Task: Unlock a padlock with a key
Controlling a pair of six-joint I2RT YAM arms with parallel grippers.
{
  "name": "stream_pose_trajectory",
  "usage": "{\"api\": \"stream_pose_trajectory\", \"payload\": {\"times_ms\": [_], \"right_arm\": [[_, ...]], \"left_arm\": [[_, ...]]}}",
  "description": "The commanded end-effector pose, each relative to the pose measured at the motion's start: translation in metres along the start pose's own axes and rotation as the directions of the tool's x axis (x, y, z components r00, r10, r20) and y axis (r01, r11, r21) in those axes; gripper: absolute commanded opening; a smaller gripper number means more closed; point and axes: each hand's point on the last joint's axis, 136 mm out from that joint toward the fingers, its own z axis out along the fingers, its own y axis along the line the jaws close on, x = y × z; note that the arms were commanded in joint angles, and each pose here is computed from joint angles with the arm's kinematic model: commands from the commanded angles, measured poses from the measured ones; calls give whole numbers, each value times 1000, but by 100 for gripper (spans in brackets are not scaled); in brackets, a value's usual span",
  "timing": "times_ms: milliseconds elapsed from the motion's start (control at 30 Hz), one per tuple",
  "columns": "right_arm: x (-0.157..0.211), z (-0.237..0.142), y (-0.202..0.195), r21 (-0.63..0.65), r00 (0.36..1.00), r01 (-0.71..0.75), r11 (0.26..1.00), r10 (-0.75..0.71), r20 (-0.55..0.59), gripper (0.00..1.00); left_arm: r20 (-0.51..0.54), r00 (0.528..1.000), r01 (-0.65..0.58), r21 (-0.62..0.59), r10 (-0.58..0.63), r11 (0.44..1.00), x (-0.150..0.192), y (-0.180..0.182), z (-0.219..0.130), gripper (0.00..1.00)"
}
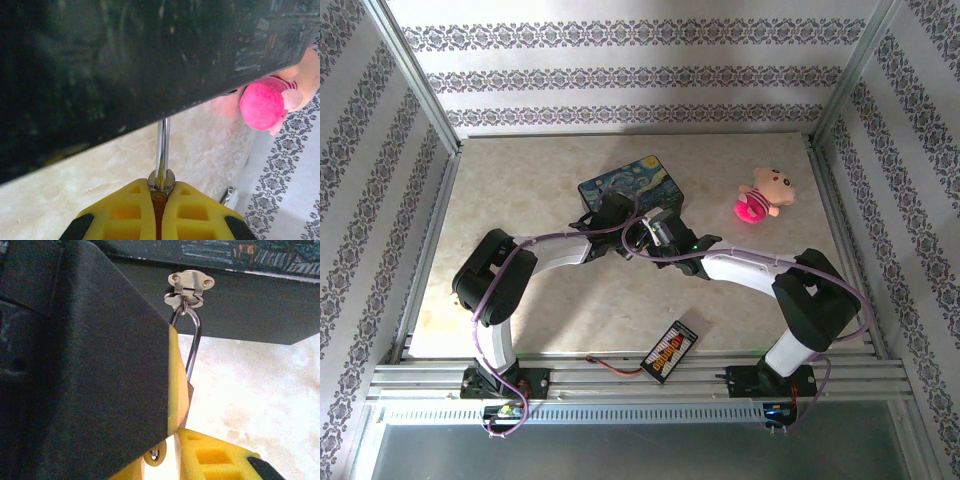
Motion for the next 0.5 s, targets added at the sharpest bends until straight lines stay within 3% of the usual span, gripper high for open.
{"api": "stream_pose_trajectory", "payload": {"times_ms": [0,167,467], "right_arm": [[-13,9,-2,33,998,-13,999,11,55,16],[-17,10,0,3,996,-60,998,59,70,4],[-10,14,-7,-148,957,-277,949,287,46,0]], "left_arm": [[-122,991,46,-86,-56,995,30,22,1,0],[-128,990,48,-85,-58,995,31,24,2,0],[-130,989,55,-81,-65,995,32,27,3,0]]}}
